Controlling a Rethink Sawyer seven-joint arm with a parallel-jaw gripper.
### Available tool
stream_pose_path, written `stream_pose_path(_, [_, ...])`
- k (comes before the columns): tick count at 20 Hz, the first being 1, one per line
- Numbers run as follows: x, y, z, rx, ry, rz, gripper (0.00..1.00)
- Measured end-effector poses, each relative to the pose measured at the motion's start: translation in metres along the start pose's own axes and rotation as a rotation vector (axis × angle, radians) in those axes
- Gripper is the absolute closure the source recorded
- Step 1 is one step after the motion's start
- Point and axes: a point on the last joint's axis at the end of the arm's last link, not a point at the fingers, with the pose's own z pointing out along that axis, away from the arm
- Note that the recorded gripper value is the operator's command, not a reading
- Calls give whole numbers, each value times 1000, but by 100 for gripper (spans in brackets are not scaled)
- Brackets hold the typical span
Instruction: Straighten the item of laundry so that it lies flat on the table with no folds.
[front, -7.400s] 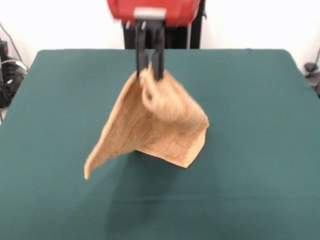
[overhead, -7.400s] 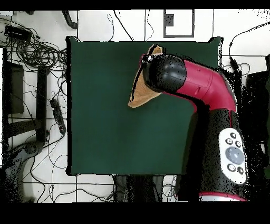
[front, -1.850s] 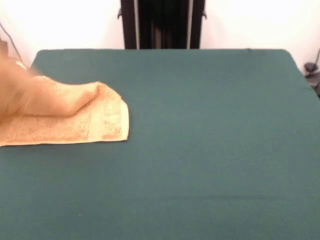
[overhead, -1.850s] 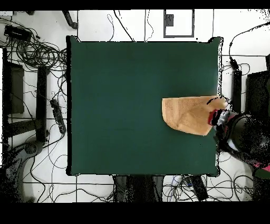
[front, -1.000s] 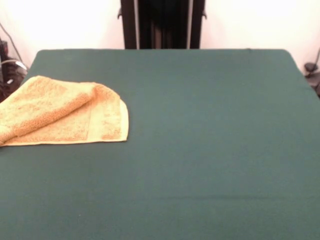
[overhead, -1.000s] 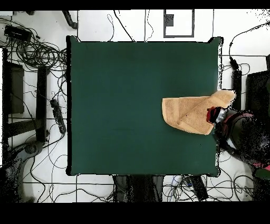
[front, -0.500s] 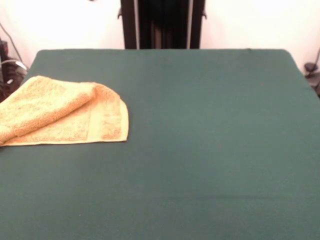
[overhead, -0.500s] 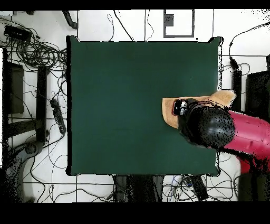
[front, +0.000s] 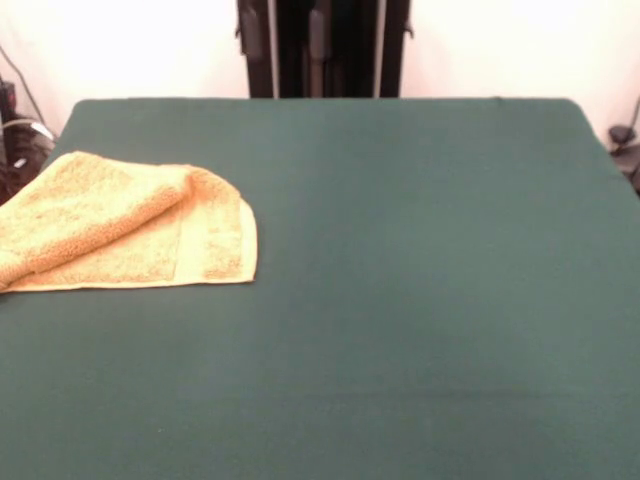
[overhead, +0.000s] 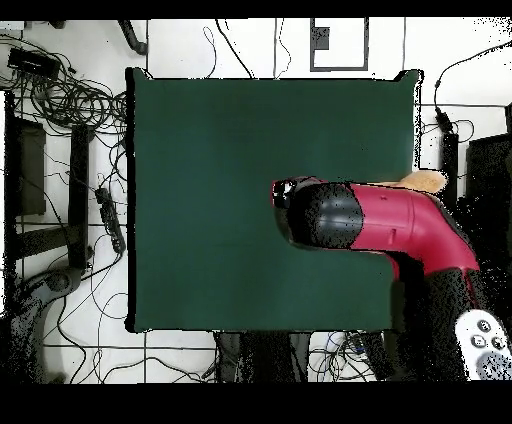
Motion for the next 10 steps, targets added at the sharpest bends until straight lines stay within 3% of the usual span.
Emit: stream_pose_path(10, [7, -1, 81, -45, 21, 14, 0])
